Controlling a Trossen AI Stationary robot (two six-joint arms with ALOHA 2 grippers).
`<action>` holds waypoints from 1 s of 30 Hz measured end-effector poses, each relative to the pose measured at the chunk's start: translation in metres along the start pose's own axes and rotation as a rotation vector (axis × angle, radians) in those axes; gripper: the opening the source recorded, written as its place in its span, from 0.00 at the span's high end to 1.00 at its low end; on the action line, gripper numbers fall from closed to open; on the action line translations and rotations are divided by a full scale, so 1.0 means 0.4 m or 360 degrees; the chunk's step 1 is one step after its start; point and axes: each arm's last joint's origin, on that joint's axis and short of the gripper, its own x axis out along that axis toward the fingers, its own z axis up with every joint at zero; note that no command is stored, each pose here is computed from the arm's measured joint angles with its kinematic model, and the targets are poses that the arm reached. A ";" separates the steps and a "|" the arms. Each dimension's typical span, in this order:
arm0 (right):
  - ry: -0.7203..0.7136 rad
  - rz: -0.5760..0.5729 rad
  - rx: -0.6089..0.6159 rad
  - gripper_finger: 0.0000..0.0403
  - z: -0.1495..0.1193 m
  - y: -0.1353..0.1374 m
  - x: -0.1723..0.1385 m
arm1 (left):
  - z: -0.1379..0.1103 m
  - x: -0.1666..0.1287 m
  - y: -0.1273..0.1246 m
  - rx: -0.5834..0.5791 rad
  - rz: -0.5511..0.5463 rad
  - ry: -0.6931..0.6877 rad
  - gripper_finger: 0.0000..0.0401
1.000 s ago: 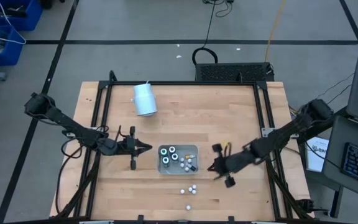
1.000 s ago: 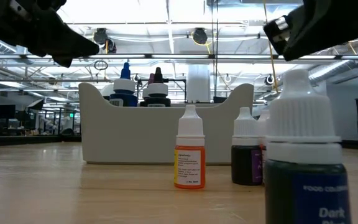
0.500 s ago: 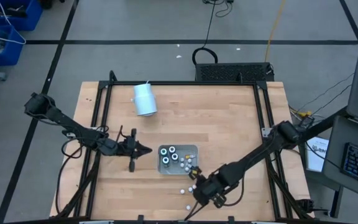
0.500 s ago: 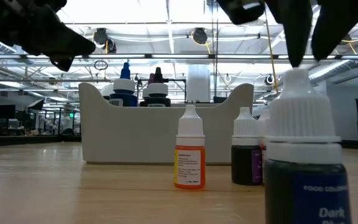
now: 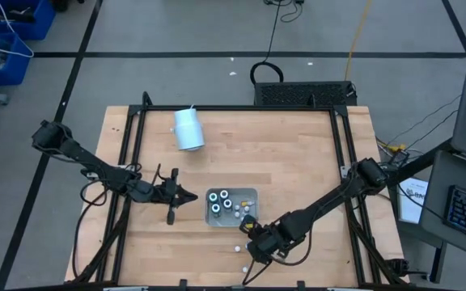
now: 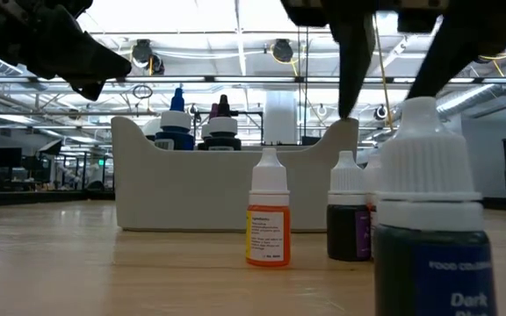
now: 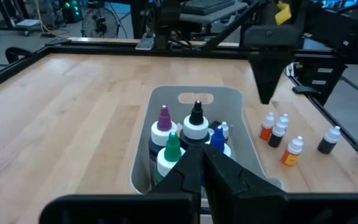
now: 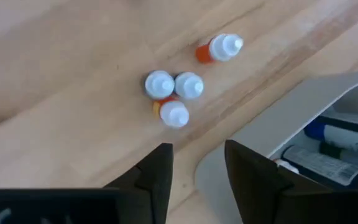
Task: Pick & Place food coloring
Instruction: Put the small orange food coloring bottle into the gray bin
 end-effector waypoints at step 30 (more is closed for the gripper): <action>-0.0004 0.0141 -0.0055 0.69 0.006 0.025 0.133 | -0.006 0.000 0.001 0.0000 0.0010 0.0033 0.95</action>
